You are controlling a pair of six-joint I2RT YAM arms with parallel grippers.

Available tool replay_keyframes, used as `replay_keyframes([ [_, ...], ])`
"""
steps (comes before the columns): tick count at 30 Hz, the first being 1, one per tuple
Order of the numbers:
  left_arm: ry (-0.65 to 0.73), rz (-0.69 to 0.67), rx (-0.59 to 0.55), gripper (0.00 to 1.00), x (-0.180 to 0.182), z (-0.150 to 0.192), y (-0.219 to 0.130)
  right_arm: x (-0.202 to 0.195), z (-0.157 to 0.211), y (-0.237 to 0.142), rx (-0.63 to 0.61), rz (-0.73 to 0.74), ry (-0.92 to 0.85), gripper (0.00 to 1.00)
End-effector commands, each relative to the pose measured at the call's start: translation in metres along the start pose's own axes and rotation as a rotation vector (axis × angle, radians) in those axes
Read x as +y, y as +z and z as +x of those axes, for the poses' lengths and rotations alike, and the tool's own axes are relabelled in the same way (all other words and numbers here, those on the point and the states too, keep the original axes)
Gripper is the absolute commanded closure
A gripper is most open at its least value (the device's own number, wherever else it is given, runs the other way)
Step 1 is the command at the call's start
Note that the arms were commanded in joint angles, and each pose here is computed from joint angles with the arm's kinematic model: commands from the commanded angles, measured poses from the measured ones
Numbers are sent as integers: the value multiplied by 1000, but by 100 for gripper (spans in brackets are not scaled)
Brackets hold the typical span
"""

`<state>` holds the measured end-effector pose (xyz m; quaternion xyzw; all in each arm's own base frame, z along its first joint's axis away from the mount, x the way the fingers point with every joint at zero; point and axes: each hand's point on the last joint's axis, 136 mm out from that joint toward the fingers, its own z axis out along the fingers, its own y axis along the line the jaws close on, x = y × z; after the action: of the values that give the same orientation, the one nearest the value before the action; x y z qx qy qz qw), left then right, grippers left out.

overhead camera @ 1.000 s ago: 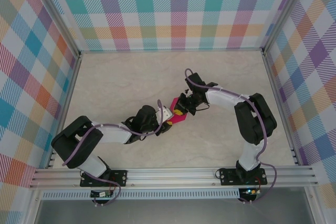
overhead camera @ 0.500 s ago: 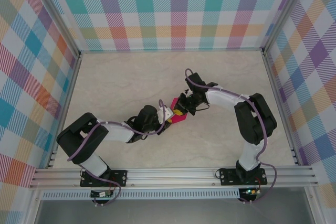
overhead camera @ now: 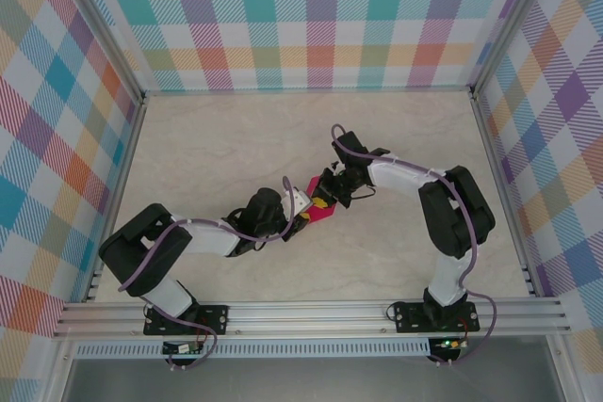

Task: Fold a paper plane with a square sheet of paper (pick it up from the middle)
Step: Fourth fold the wing at the center of the table.

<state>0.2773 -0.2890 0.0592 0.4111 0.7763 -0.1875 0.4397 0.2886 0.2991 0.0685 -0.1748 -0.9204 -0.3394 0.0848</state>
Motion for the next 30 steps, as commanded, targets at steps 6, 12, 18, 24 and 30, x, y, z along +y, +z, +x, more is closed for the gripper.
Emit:
replay_keyframes([
  [6,-10,9,-44,90,-4,-13,0,2,7,2,38,-4,-3,92],
  [12,-67,28,-35,91,-7,-9,1,11,7,-13,-18,-28,-66,52],
  [18,-206,48,-54,91,-11,-5,-1,7,1,-27,-139,-74,-99,34],
  [24,-331,35,-52,91,-10,1,-3,3,-3,-36,-234,-158,-136,35],
  [30,-485,35,-21,91,-10,10,0,5,-5,-32,-252,-192,-217,41],
])
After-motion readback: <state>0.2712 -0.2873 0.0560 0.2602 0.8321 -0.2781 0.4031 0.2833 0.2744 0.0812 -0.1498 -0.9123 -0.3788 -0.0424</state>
